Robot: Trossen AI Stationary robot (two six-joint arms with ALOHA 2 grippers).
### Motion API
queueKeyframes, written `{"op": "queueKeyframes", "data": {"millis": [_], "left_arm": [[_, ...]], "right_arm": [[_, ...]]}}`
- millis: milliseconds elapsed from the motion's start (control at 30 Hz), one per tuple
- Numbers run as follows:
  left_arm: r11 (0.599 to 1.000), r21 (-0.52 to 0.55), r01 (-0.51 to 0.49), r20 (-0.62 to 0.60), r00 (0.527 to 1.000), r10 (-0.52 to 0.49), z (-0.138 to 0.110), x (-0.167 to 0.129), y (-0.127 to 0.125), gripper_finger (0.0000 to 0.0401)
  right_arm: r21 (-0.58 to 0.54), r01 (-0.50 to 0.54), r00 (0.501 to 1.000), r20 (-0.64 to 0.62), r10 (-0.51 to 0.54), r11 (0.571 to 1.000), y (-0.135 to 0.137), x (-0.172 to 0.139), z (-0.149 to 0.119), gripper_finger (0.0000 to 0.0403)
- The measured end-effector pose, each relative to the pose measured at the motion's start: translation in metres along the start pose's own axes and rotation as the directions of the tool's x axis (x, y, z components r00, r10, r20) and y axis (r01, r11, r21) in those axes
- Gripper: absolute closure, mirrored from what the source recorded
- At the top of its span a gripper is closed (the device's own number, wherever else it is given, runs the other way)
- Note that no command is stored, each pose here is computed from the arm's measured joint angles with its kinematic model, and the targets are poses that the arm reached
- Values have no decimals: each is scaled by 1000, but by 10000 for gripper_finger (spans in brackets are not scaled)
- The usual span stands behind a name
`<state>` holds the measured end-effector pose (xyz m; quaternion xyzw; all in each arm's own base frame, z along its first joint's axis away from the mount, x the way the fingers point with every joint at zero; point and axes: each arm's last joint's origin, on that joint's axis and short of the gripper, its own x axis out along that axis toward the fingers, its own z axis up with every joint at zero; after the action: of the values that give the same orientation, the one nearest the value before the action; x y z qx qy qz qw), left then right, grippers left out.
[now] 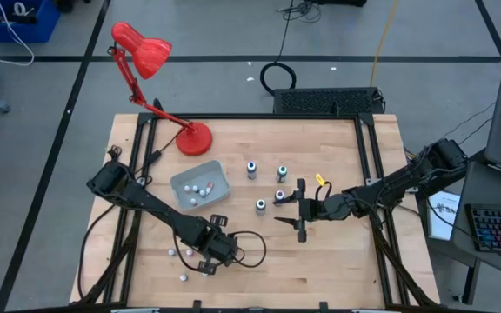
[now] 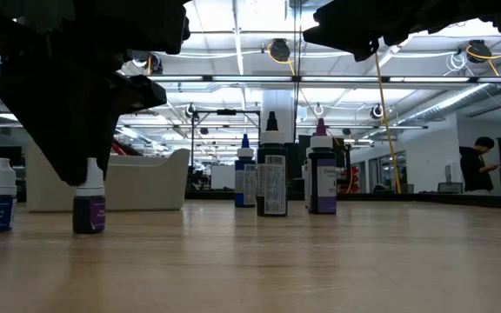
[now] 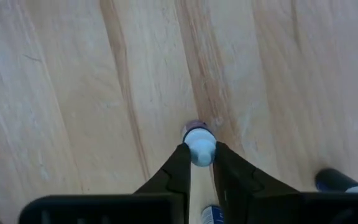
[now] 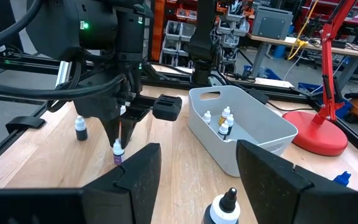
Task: Pick & Place food coloring
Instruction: Put the top small purple coloring bottle into the gray container
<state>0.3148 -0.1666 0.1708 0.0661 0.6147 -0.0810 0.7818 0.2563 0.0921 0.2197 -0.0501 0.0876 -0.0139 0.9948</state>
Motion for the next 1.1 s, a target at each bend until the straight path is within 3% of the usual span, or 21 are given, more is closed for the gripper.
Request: {"op": "queueKeyframes", "data": {"millis": [267, 467, 667, 833, 933, 1100], "left_arm": [[1000, 4, 0, 0, 1000, 0, 0, 0, 0, 305], [1000, 26, 0, 0, 1000, 0, 0, 0, 1, 354], [999, 35, 7, -12, 1000, -6, -2, -8, 5, 358], [997, 35, -66, -51, 996, 68, -7, -46, 10, 358], [990, 11, -141, -45, 989, 141, -14, -83, 18, 358], [957, -136, -255, -1, 966, 257, -41, -143, 45, 358]], "right_arm": [[0, 0, 1000, 0, 0, 1000, 0, 0, 0, 206], [0, 0, 1000, 0, 0, 1000, 0, 0, 0, 206], [0, 0, 1000, 0, 0, 1000, 0, 0, 0, 206], [0, 0, 1000, 0, 0, 1000, 0, 0, 0, 206], [0, 0, 1000, 0, 0, 1000, 0, 0, 0, 206], [6, 0, 1000, -1, 0, 1000, 0, 0, 0, 206]]}}
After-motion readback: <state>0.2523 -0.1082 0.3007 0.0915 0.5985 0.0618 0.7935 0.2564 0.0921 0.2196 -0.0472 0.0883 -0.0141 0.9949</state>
